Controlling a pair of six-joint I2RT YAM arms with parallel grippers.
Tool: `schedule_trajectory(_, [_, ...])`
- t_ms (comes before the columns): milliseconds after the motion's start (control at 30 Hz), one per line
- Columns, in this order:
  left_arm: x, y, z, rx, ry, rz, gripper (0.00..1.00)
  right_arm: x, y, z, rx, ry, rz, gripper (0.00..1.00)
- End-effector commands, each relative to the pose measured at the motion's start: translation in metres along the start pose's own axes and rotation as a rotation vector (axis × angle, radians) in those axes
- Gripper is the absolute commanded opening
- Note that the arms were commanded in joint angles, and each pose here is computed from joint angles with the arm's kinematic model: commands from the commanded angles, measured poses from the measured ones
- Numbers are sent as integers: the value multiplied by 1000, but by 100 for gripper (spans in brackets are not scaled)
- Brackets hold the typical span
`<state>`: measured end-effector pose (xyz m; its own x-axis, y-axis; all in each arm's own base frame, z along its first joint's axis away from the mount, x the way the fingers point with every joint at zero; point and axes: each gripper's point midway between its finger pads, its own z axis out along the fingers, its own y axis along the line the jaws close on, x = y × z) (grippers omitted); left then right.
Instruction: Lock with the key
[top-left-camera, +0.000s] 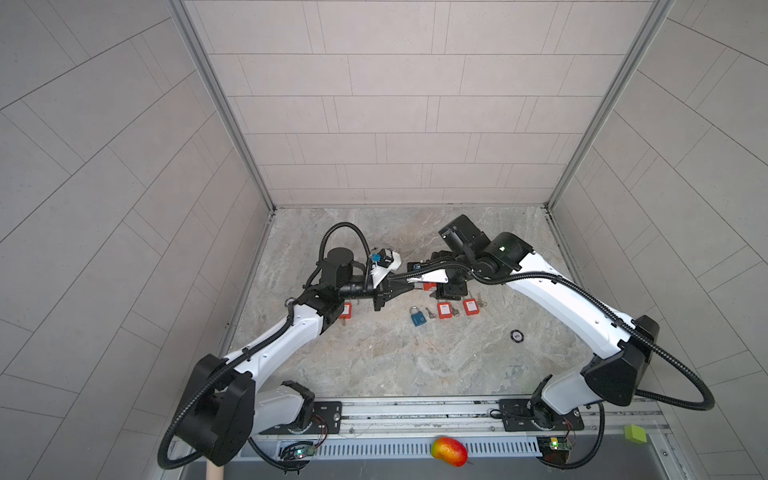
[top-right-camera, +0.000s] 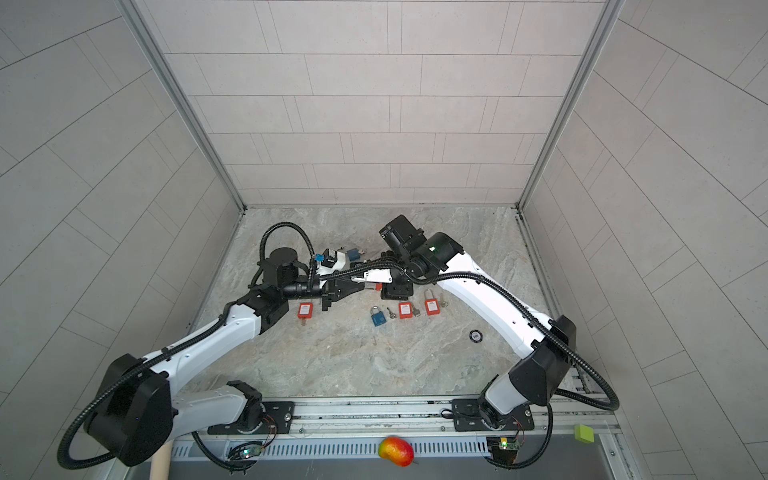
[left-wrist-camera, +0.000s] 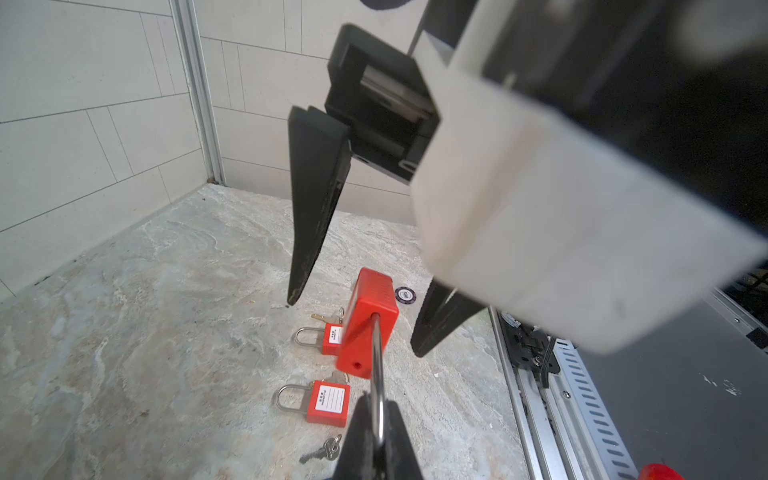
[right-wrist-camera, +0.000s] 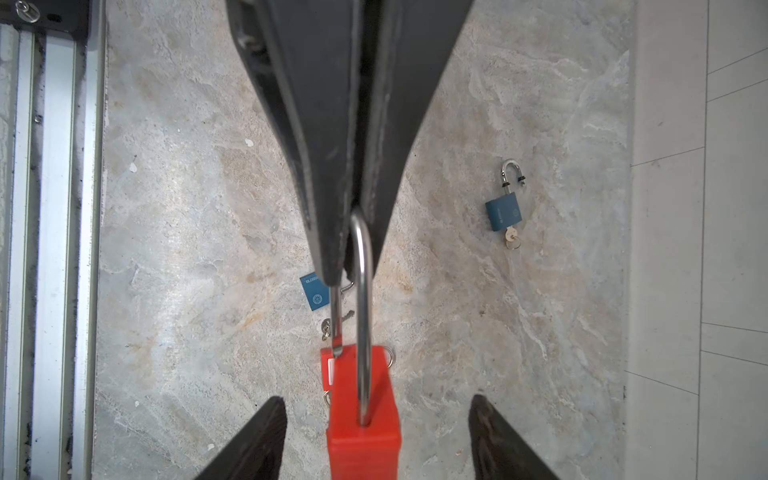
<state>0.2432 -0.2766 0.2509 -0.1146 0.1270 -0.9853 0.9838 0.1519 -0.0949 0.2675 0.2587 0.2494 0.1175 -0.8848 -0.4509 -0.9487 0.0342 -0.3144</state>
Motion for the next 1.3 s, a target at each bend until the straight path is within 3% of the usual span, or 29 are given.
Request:
schedule_trajectory(0, [-17,-6,1,14,-62,72,0,13,9,-13,-20,18,26,67])
schedule_trajectory(167, [-17,-11,2,12,-68,116,0,20,17,-20,-84,11,70,55])
schedule_trajectory(300, [-18,-15,3,24,-73,134,0,21,24,-18,-126,11,81,37])
schedule_trajectory(633, [-18,-22,8,38,-82,164,0,7,34,-25,-200,-51,98,23])
schedule_trajectory(1000, [-10,-34,19,42,-61,250,0,-4,39,-40,-267,-129,144,17])
schedule_trajectory(1267, [-13,-38,28,70,-103,210,0,-21,27,-43,-224,-222,135,16])
